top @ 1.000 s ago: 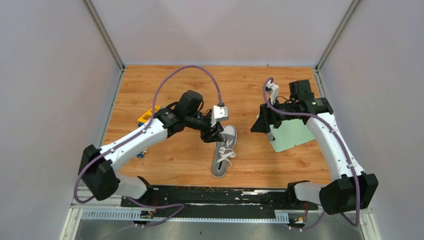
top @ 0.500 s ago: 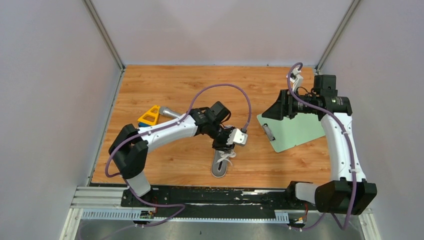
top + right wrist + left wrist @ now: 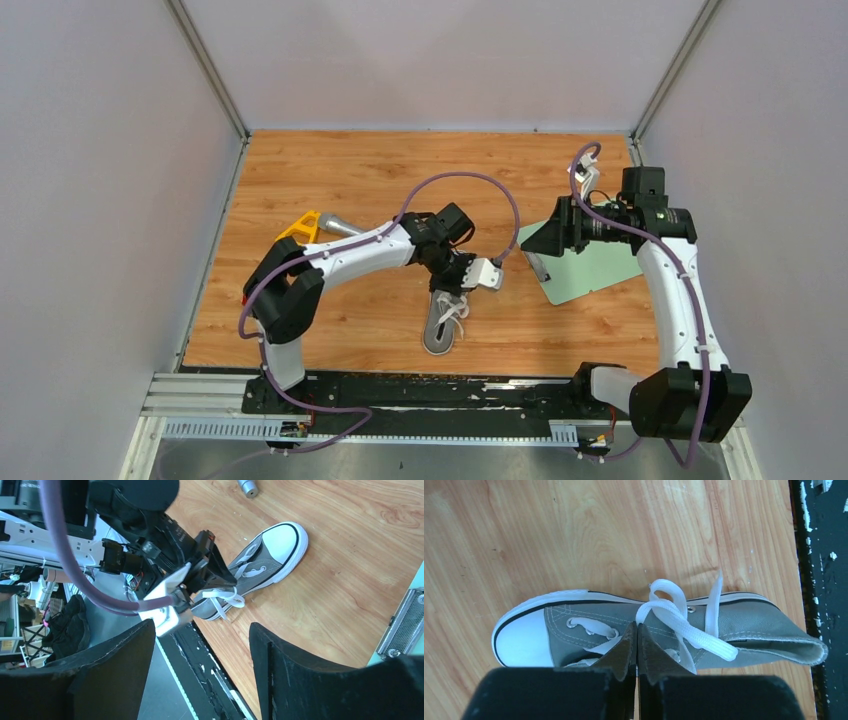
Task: Tie the shoes
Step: Adjust the shoe at the center of the board.
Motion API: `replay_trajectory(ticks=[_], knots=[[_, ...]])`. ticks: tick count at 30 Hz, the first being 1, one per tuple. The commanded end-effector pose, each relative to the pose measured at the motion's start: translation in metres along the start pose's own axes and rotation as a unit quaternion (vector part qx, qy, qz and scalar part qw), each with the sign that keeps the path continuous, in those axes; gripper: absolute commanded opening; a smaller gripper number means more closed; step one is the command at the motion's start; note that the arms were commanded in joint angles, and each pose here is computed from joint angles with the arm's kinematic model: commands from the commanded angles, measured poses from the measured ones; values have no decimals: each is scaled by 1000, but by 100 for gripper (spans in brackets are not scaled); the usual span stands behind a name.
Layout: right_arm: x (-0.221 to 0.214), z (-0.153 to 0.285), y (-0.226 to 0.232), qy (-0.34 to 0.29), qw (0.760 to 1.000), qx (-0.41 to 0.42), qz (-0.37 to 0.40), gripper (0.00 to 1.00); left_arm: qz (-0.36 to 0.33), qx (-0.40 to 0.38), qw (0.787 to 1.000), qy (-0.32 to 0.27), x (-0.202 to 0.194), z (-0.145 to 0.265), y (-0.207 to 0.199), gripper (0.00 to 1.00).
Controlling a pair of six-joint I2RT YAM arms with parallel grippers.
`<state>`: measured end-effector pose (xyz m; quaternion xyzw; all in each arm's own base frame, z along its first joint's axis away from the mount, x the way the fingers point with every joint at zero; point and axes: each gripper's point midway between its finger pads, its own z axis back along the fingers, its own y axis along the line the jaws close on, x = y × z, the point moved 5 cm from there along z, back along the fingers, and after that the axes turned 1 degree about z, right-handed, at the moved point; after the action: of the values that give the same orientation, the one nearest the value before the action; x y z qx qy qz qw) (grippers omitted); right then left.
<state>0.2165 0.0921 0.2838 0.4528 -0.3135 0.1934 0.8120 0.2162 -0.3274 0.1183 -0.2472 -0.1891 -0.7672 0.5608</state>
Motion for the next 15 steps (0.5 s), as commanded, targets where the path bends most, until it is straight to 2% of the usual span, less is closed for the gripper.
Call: replay_trajectory(ticks=[1,5,8,11,15], knots=[[14,5,1,-27,996,-20,77,69,19,16,999,-30,5,45,3,0],[15,2,-4,-26,990,-43,129,69,96,64,987,-112,15,104,0,0],[-4,-19,-9,9,987,-23,158,69,105,105,976,-157,24,134,-11,0],[-30,-49,-16,55,980,1,193,69,117,114,975,-153,18,138,-23,0],[-52,-82,-26,94,961,18,259,69,174,106,971,-127,-6,128,-41,0]])
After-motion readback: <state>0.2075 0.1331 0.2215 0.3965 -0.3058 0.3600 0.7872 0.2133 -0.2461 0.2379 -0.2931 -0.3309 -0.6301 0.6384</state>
